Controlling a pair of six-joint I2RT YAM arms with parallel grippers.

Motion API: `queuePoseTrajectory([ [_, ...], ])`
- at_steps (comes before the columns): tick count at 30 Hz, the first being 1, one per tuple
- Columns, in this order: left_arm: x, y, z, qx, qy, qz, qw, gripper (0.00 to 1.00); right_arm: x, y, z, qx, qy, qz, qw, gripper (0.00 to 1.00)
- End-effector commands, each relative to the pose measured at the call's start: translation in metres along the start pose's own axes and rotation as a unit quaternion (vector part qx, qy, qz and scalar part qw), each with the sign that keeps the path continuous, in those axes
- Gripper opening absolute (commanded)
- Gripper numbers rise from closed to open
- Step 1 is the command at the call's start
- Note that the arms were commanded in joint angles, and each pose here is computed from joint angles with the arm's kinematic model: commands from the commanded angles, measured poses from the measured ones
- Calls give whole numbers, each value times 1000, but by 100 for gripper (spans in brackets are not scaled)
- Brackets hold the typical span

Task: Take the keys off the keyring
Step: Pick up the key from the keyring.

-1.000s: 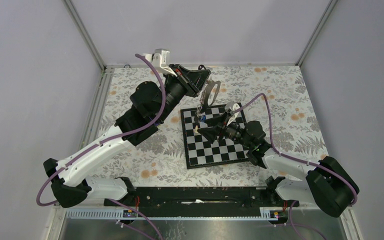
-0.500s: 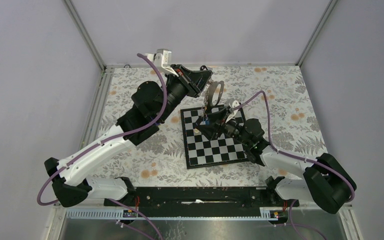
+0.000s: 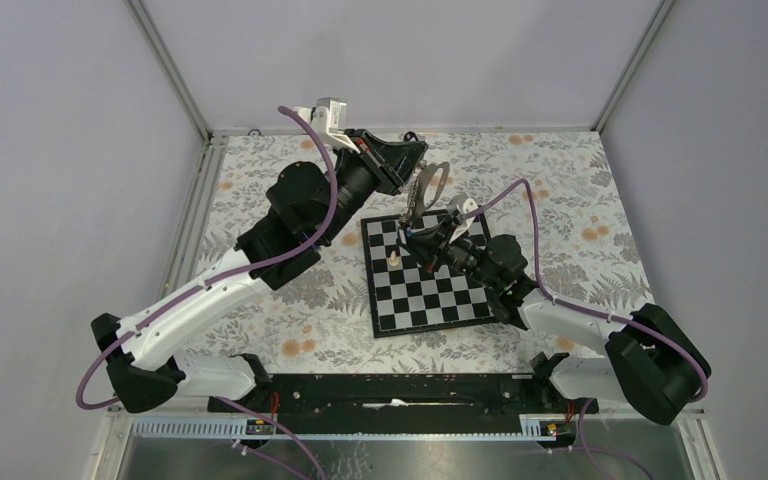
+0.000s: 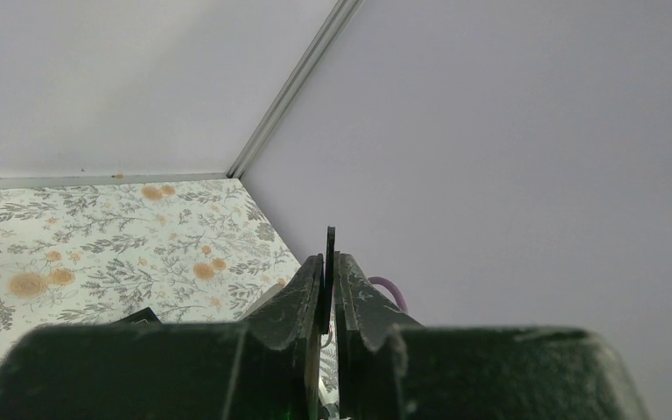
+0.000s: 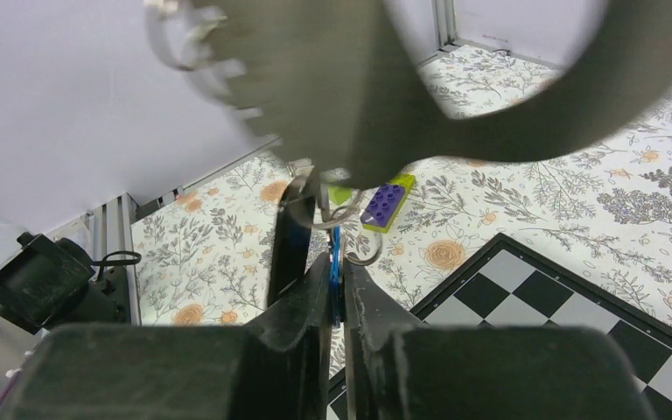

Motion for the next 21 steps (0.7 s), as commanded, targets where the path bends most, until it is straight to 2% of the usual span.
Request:
queuePoseTrajectory([
  [1,-16,5,48,-68,22,-26,997,10,14,-2,22,-32,18,16,999,6],
  [4,-10,7,50,-72,16,-10,997,10,16,5,25,-23,28,7,999,0],
  [8,6,18,57,-90,11,33,995,12,23,20,35,-11,52,-8,999,0],
  [12,25,29,56,-108,13,74,991,20,32,34,47,10,76,-22,997,0],
  [21,53,54,43,-125,43,124,983,30,52,66,60,128,90,-59,986,0],
])
Point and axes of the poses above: each gripper's point midway between its finger pads, its own y axis back along the fingers, its own x axis along the line the jaws close on, z = x × y, the point moved 2 cm from there along y, back along the fingers, and after that the axes turned 14 degrees about -y, right-handed, at the moved point
